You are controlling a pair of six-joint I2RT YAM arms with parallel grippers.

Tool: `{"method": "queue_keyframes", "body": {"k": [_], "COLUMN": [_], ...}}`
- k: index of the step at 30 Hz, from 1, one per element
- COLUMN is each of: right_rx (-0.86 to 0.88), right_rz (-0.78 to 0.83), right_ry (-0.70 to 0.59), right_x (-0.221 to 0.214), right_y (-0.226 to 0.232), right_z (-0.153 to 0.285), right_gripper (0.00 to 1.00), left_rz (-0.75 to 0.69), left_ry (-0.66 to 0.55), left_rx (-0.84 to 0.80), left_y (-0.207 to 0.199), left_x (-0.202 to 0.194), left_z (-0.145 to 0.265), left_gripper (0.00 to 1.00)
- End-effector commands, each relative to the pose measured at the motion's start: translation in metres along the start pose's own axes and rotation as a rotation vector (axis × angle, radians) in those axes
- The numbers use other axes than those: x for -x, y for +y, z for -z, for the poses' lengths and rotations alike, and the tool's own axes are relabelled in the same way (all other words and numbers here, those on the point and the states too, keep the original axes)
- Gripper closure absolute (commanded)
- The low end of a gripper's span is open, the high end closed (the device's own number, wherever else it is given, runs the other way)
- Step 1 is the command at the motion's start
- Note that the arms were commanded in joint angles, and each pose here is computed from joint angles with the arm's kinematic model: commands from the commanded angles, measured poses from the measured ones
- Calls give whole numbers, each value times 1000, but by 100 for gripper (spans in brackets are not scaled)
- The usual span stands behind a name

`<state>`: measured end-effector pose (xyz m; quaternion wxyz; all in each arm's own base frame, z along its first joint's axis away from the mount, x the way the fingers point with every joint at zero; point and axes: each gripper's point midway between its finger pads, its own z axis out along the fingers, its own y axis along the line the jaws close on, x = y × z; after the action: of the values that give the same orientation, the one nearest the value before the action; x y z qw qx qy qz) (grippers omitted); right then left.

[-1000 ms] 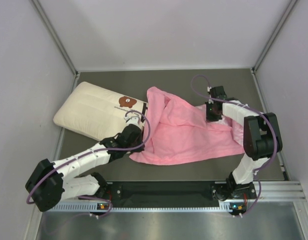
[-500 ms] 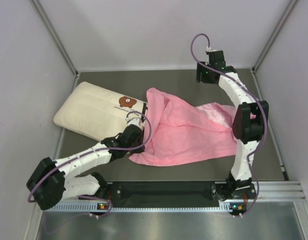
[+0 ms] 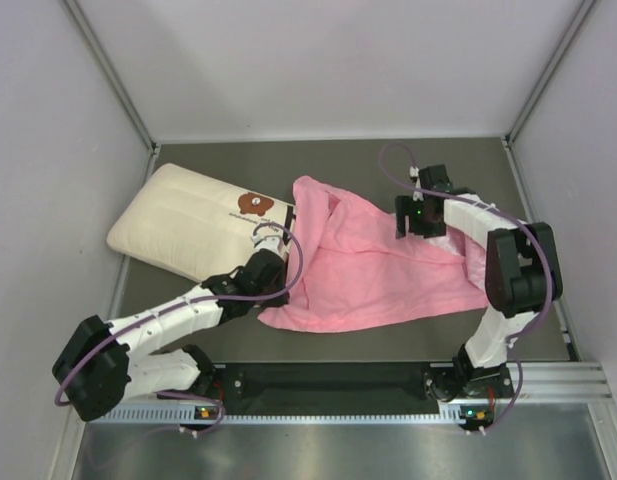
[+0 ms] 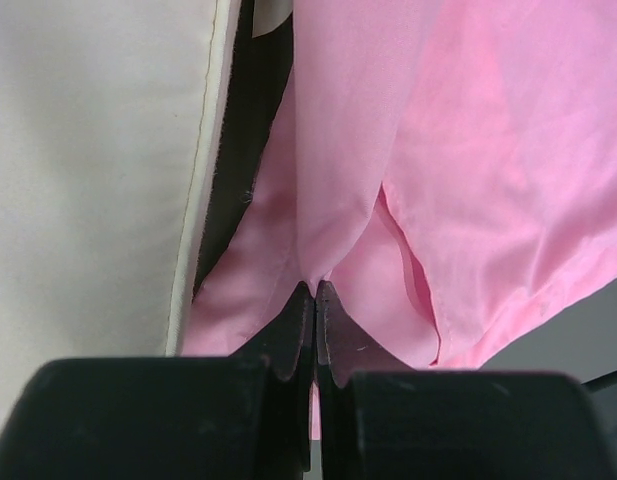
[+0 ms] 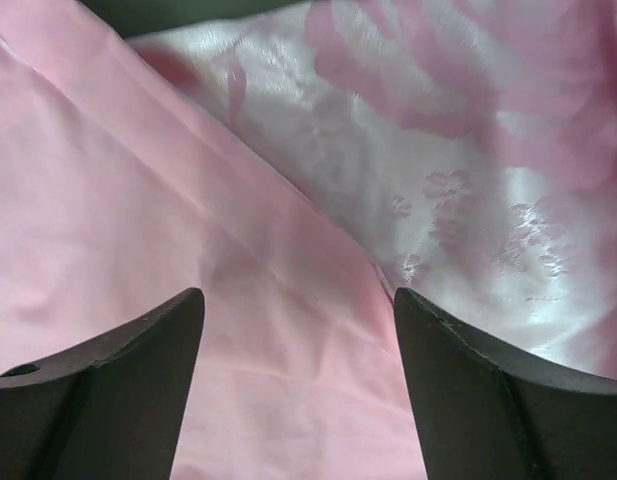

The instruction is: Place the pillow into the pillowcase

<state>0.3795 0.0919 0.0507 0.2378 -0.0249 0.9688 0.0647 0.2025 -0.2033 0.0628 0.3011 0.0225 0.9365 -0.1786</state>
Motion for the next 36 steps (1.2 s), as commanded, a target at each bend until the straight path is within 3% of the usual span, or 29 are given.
{"method": "queue_keyframes", "body": {"k": [1,5,8,9,12,19,27,28,29,31,32,33,36], "right_rx": [60,27,13,9,-22,-80,-24,8,50,100,106,107,73], "right_rz": [21,39,35,33,20,-4,-14,-11,-6,-2,2,5,-2], "right_ry": [-103,-57,-42,-43,-73,-202,-445,-513,-548,-650,-663,-671,-616], "right_x": [17,1,-2,-2,6,68,233,257,267,290,291,291,266], "right_y": [18,21,19,18,14,10,41,50,58,68,70,70,59], "right_z": [8,-6,-11,-12,-5,18,20,35,43,73,81,87,98], "right_gripper": [24,26,51,73,98,100,100,98,83,29,8,0,0], "left_rz": [0,7,6,5,2,-2,-7,-5,-4,-2,-3,-4,-2], "left_ry": [-35,-34,-36,-35,-34,-33,-15,-12,-8,-2,-1,-1,-10], "left_rx": [-39,-41,-40,-42,-38,-31,-7,-7,-13,-10,-11,-9,-3], "left_y": [-12,-9,-8,-9,-8,-6,0,0,-2,-1,-2,-2,0], "left_x": [13,8,9,8,8,8,3,2,1,0,1,1,2], "left_z": [5,4,5,5,6,8,6,5,5,4,4,5,5], "left_gripper": [100,100,100,100,100,100,100,100,100,100,100,100,100]}}
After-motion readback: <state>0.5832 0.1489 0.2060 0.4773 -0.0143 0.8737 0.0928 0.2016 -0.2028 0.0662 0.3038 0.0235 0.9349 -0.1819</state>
